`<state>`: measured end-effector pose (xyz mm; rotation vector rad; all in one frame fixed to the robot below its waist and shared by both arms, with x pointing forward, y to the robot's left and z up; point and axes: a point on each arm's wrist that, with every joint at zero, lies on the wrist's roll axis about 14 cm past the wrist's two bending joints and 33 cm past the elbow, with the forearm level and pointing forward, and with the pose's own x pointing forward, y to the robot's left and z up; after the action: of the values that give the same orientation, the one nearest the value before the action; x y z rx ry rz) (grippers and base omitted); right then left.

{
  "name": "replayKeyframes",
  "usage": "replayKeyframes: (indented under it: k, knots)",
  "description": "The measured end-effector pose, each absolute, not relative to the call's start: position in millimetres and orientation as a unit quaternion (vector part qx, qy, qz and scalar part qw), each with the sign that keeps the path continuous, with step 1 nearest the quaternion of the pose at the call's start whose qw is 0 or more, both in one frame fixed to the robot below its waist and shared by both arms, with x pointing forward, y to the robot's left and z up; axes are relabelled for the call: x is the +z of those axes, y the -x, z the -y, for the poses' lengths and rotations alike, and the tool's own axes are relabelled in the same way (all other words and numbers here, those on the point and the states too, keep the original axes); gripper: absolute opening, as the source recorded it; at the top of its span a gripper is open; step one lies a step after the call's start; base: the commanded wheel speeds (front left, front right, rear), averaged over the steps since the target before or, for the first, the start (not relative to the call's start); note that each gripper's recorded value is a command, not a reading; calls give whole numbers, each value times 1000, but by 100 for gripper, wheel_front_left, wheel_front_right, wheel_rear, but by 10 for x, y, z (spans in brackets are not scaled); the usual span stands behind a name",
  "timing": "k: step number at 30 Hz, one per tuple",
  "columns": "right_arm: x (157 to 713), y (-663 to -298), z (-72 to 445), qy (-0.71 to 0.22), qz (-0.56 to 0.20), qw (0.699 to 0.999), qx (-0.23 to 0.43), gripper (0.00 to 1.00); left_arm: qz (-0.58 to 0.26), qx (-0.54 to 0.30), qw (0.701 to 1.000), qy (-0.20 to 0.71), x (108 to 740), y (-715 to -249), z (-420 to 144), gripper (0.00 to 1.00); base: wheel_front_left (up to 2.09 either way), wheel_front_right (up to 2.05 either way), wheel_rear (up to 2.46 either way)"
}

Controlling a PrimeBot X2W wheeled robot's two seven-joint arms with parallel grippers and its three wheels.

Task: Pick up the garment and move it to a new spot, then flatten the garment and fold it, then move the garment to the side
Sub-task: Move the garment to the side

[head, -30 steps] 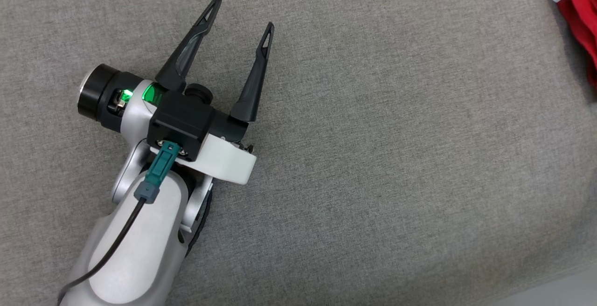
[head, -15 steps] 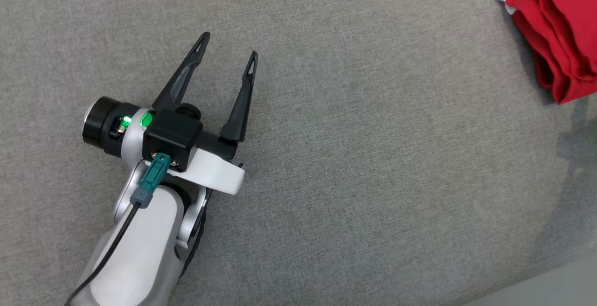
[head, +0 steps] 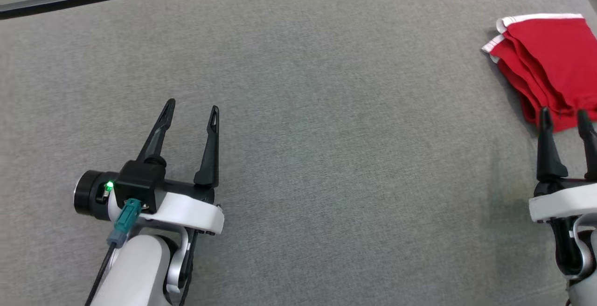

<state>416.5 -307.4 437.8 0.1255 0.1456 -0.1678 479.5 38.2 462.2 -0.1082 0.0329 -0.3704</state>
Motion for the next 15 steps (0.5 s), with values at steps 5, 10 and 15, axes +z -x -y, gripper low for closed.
replayKeyframes:
  k: [5,10,15]
  knots:
    - [4490,-4257,2619,-70,-61,995,-27,100,-7,-115,992,55,4729,-4669,-829,100,0,0,0]
    - [4679,-4293,2108,-70,-55,995,36,100,-10,-43,998,46,4765,-4387,-1362,100,0,0,0]
    - [4882,-4217,1899,-59,-44,995,64,100,-11,-15,999,39,4800,-4123,-1580,100,0,0,0]
